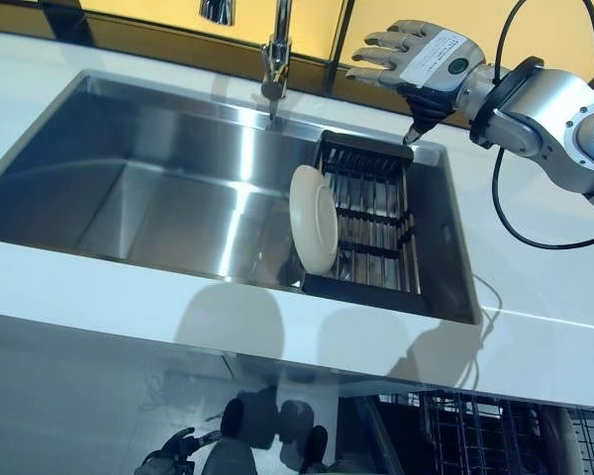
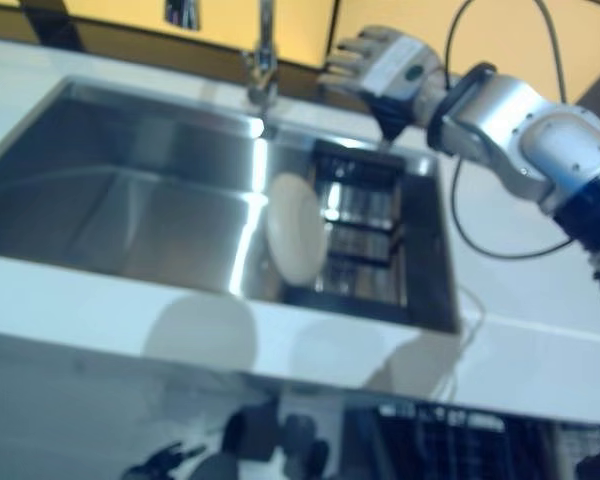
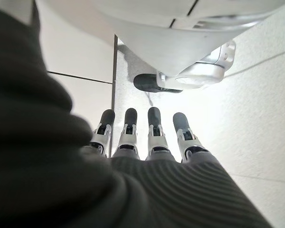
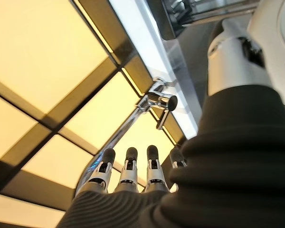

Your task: Take plates into dishwasher

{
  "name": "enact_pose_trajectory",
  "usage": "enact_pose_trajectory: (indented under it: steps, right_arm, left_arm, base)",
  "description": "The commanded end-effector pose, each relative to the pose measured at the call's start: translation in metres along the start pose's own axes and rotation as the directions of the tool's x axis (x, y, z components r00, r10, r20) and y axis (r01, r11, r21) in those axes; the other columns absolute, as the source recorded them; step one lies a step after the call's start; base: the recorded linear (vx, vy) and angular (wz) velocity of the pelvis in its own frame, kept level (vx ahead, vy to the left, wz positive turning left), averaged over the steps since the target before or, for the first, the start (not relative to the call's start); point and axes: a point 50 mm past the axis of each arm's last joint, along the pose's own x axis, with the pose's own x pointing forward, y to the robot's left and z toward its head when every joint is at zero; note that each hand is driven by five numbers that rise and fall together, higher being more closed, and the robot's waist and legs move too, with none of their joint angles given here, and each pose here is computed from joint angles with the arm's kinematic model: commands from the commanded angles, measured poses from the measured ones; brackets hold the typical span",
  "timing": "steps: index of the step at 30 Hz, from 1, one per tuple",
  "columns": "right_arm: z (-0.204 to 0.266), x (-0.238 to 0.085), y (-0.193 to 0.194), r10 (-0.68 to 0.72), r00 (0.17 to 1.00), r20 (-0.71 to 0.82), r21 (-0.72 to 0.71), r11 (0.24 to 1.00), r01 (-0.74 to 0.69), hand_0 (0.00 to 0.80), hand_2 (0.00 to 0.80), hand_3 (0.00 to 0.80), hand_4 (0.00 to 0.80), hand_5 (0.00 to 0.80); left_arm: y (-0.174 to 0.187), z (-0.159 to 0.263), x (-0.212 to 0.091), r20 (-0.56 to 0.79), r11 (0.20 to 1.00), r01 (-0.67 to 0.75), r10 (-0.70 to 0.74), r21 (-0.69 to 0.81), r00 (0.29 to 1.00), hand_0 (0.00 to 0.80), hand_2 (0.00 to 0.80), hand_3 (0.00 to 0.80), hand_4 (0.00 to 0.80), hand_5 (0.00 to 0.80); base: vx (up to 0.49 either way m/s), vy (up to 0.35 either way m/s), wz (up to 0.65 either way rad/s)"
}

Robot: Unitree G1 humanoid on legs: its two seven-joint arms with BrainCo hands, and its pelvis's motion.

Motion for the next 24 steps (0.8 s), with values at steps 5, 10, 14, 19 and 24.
enact_pose_trajectory:
  steps: [5, 10, 14, 19, 24]
  right_arm:
    - [-0.013, 0.006, -0.03, -0.047, 0.998, -0.053, -0.095, 0.995, 0.042, 0.0, 0.0, 0.0, 0.0, 0.0]
    - [-0.002, 0.014, -0.033, -0.05, 0.999, -0.017, -0.092, 0.995, 0.048, 0.0, 0.0, 0.0, 0.0, 0.0]
    - [0.003, 0.015, -0.032, -0.029, 1.0, -0.004, -0.084, 0.996, 0.028, 0.0, 0.0, 0.0, 0.0, 0.0]
    - [0.006, 0.015, -0.029, -0.013, 1.0, 0.006, -0.068, 0.998, 0.013, 0.0, 0.0, 0.0, 0.0, 0.0]
    - [0.012, 0.016, -0.028, 0.001, 0.999, 0.034, -0.064, 0.998, 0.002, 0.0, 0.0, 0.0, 0.0, 0.0]
  left_arm:
    - [0.02, 0.018, 0.0, 0.069, 0.998, -0.052, 0.055, -0.045, 0.996, 0.0, 0.0, 0.0, 0.0, 0.0]
    - [0.021, 0.024, 0.001, 0.085, 0.996, -0.057, 0.062, -0.066, 0.994, 0.0, 0.0, 0.0, 0.0, 0.0]
    - [0.019, 0.023, 0.001, 0.085, 0.996, -0.052, 0.058, -0.073, 0.995, 0.0, 0.0, 0.0, 0.0, 0.0]
    - [0.022, 0.021, 0.0, 0.082, 0.995, -0.06, 0.066, -0.075, 0.994, 0.0, 0.0, 0.0, 0.0, 0.0]
    - [0.023, 0.023, 0.0, 0.088, 0.995, -0.061, 0.068, -0.082, 0.994, 0.0, 0.0, 0.0, 0.0, 0.0]
  base:
    - [-0.05, 0.013, 0.13]
    - [-0.05, 0.011, 0.02]
    - [0.0, 0.0, 0.0]
    - [0.0, 0.0, 0.0]
    - [-0.013, -0.004, 0.0]
